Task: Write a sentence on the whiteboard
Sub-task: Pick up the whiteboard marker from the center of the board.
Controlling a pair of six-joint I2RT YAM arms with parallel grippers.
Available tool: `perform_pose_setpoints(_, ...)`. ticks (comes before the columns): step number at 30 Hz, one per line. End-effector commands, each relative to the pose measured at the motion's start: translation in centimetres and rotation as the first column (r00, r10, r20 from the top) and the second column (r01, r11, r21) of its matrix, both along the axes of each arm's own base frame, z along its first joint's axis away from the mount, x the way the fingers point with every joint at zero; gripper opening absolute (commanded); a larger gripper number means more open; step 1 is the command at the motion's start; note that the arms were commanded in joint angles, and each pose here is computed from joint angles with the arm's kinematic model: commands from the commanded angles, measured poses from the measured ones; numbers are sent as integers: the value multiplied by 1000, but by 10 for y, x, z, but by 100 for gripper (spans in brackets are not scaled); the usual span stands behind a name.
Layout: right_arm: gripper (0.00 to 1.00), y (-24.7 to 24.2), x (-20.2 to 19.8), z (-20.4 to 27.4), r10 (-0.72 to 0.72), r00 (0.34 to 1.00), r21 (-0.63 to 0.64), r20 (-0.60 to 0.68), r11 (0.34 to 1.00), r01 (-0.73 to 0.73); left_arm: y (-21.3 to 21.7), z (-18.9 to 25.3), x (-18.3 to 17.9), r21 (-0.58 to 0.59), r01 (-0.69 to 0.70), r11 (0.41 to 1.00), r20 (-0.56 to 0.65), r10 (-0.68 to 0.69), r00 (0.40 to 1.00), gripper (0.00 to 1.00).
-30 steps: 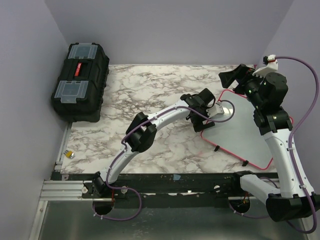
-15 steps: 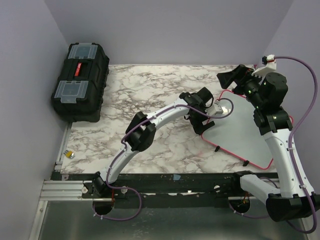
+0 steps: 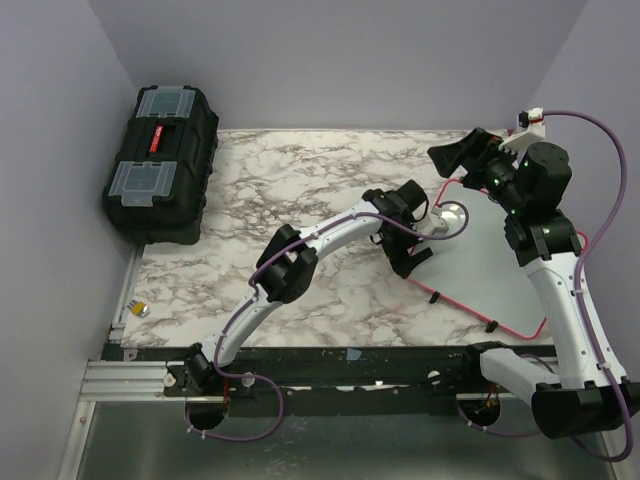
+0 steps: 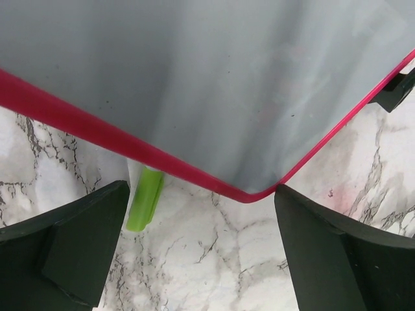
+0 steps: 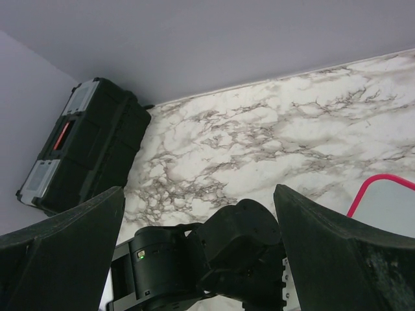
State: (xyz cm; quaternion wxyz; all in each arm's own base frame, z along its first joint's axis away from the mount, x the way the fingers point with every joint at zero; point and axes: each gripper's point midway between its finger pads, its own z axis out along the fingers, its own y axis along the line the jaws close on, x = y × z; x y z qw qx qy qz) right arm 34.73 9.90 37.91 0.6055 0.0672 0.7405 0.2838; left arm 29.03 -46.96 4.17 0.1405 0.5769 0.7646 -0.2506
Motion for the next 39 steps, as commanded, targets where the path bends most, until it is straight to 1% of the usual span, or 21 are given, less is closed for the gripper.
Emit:
perform_pose_setpoints(1, 100, 6, 0, 12, 33, 999, 20, 28, 999, -34, -8, -15, -1, -18, 21, 1000, -4, -21, 1000, 96)
perform_pose_setpoints(3, 100, 6, 1, 11, 32, 999, 21, 26, 999, -33, -3, -18, -1, 2, 16, 1000, 0, -16, 1000, 91)
perform_pose_setpoints(6, 100, 8, 2, 12, 38, 999, 24, 25, 999, -39, 10, -28, 0, 54, -2, 999, 20, 1, 1000, 81)
perform_pose_setpoints(12, 100, 12, 4, 8, 57, 998, 38, 17, 998, -57, 35, -44, 2, 152, -32, 988, 66, 22, 998, 55)
perform_pose_setpoints(15, 100, 13, 4, 7, 65, 998, 40, 13, 997, -66, 45, -48, 3, 185, -43, 982, 86, 27, 996, 52)
perform_pose_setpoints(20, 100, 13, 4, 9, 66, 998, 45, 17, 997, -66, 53, -47, 3, 198, -60, 978, 124, 36, 992, 50)
perform_pose_setpoints(24, 100, 14, 3, 8, 71, 997, 47, 16, 996, -72, 57, -49, 3, 213, -68, 975, 150, 37, 988, 38)
perform_pose_setpoints(27, 100, 15, 3, 8, 74, 997, 50, 16, 996, -75, 54, -50, 3, 204, -74, 976, 164, 40, 986, 31)
perform_pose_setpoints(34, 100, 15, 1, 9, 73, 997, 48, 18, 996, -74, 52, -49, 3, 209, -76, 975, 194, 35, 980, 0)
perform_pose_setpoints(39, 100, 14, 1, 9, 69, 998, 46, 13, 997, -69, 66, -47, -4, 222, -88, 971, 197, 44, 979, 0)
